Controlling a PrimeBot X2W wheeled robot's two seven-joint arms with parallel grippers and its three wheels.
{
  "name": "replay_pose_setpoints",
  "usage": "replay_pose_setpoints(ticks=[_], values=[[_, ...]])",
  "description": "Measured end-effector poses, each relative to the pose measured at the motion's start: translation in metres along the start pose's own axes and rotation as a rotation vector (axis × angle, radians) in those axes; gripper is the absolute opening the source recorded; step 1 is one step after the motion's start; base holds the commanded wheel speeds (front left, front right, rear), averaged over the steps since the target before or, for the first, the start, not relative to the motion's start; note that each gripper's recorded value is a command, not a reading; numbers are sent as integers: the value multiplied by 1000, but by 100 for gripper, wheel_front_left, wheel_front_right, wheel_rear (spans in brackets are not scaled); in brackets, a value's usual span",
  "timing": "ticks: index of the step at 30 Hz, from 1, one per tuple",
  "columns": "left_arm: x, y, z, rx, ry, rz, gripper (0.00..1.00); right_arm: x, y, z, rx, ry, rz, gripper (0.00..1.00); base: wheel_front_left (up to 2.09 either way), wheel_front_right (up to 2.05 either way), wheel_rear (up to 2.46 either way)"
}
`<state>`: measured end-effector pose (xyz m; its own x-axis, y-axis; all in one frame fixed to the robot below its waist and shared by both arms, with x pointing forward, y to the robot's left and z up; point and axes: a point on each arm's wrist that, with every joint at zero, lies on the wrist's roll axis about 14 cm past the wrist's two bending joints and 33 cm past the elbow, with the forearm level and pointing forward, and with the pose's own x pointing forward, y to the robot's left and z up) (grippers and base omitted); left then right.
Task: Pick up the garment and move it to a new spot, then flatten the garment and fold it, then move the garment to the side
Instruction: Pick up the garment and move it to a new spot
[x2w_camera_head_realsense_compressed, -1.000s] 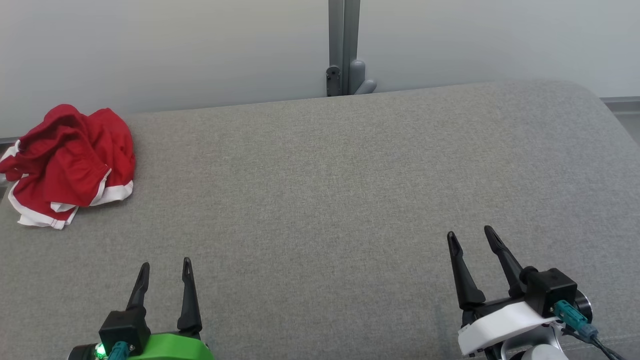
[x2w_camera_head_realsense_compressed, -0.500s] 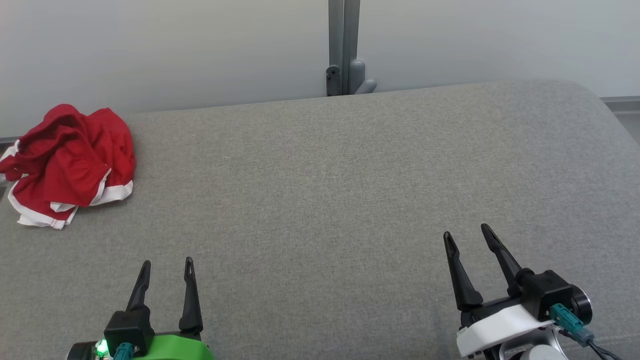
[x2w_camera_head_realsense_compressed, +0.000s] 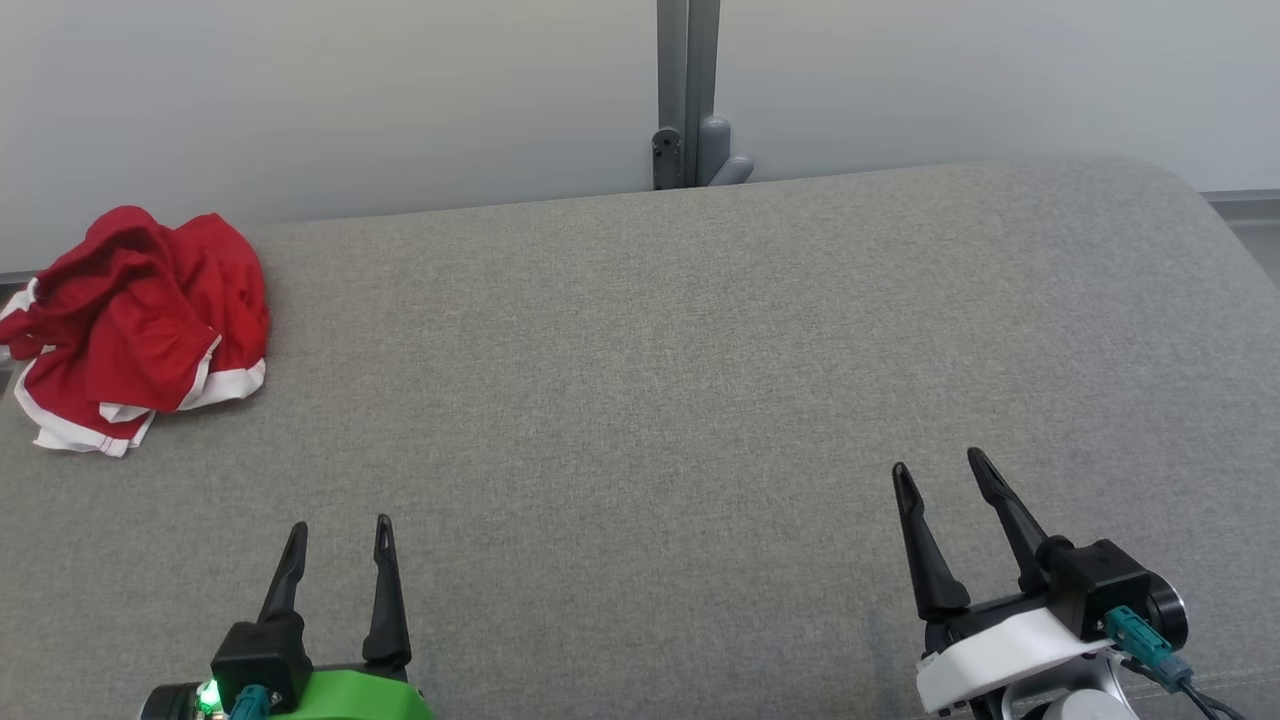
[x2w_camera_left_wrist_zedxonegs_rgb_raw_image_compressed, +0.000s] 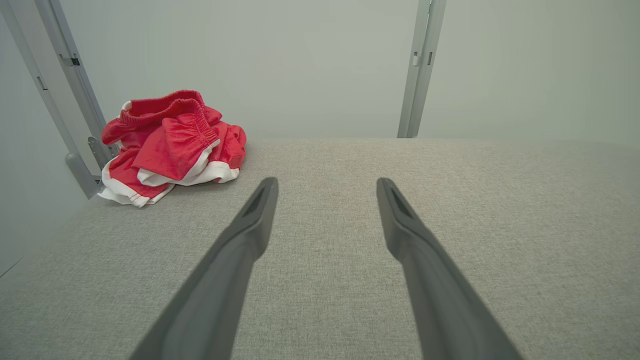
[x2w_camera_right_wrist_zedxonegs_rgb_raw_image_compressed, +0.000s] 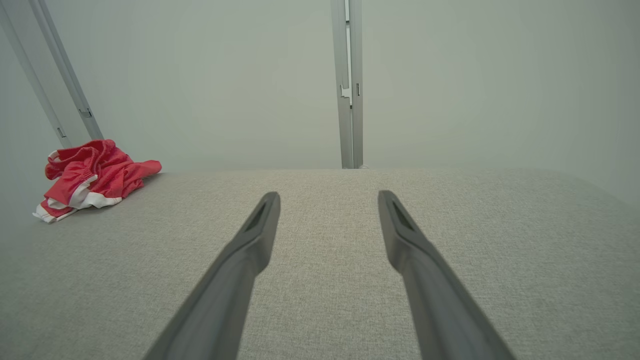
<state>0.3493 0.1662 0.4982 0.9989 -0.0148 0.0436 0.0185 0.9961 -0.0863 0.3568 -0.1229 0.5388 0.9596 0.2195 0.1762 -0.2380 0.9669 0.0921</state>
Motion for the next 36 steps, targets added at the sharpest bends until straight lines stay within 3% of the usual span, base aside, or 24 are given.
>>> replay_pose_setpoints(ticks=[21,28,36], values=[[-6,12,2,-6,-8,43,100,9,8,-2,4,1,30,100,0,0,0],[-27,47,9,1,-27,160,100,24,39,-8,21,14,130,100,0,0,0],[-73,100,14,11,-44,353,100,41,100,-19,58,40,317,100,0,0,0]])
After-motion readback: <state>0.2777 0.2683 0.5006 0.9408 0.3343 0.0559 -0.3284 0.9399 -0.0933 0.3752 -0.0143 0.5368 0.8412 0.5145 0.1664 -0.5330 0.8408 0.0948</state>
